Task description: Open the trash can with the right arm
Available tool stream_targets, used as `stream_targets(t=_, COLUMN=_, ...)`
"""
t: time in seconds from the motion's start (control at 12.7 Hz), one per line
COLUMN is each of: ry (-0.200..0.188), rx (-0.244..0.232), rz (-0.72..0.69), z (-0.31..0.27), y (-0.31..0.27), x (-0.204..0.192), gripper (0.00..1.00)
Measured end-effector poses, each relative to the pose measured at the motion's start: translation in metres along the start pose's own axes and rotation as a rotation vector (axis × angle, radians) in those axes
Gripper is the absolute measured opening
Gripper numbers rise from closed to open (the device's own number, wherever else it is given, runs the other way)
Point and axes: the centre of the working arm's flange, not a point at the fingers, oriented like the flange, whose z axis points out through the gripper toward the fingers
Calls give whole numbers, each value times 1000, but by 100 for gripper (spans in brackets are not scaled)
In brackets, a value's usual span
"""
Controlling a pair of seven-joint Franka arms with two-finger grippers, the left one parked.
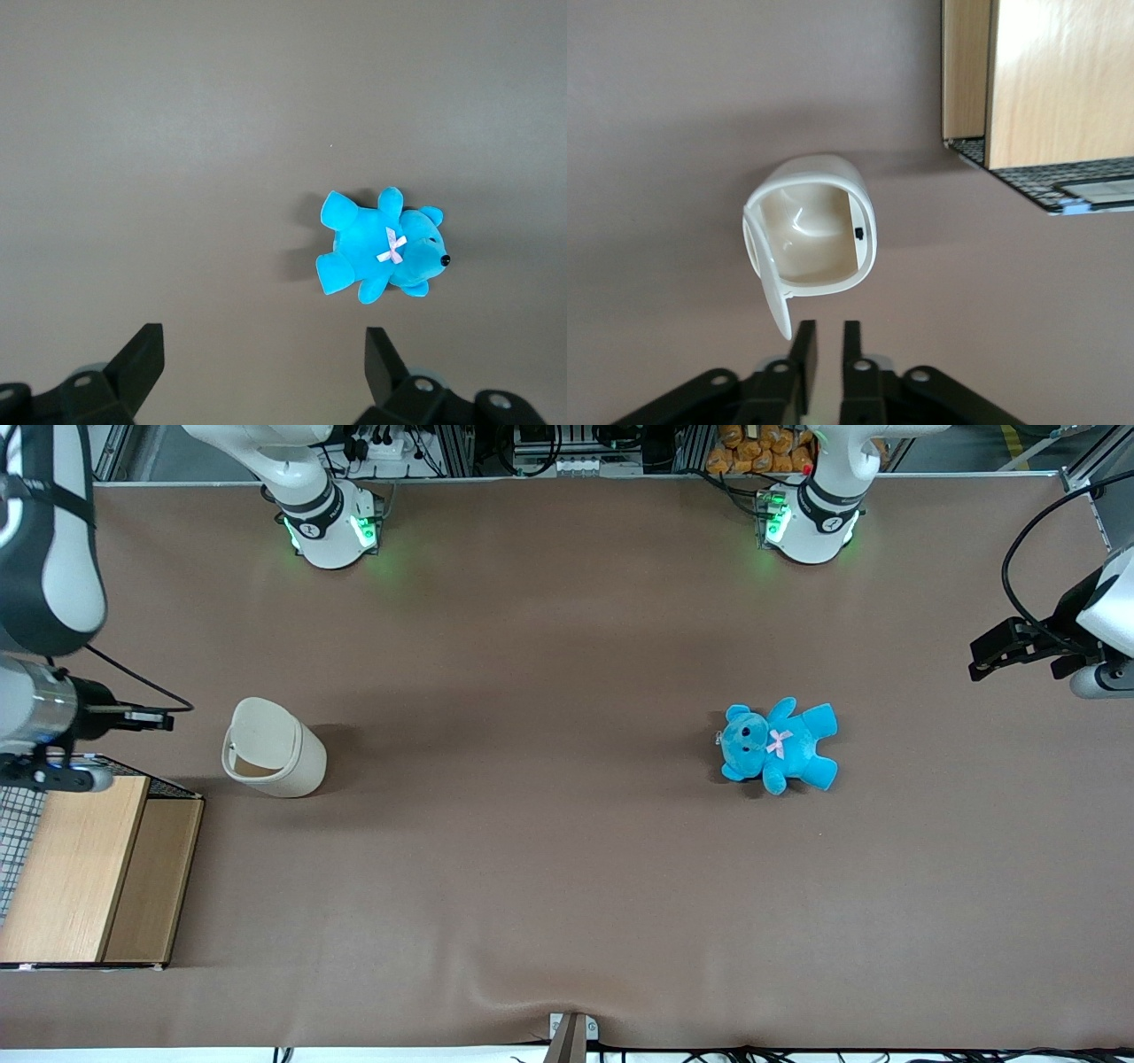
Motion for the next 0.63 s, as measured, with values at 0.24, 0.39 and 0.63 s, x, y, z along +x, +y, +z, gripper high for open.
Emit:
stream_targets(t=0.24, ry=63, rx=2, rz=-4, z=-32, y=0, x=-11, gripper=58)
stream_targets(t=0.39, ry=100, rx=4, rz=-11, z=-53, y=0, x=-24, gripper=81)
stream_targets(t=0.63, ry=142, rx=5, rz=-34, z=-79, y=0, x=-43, gripper=100)
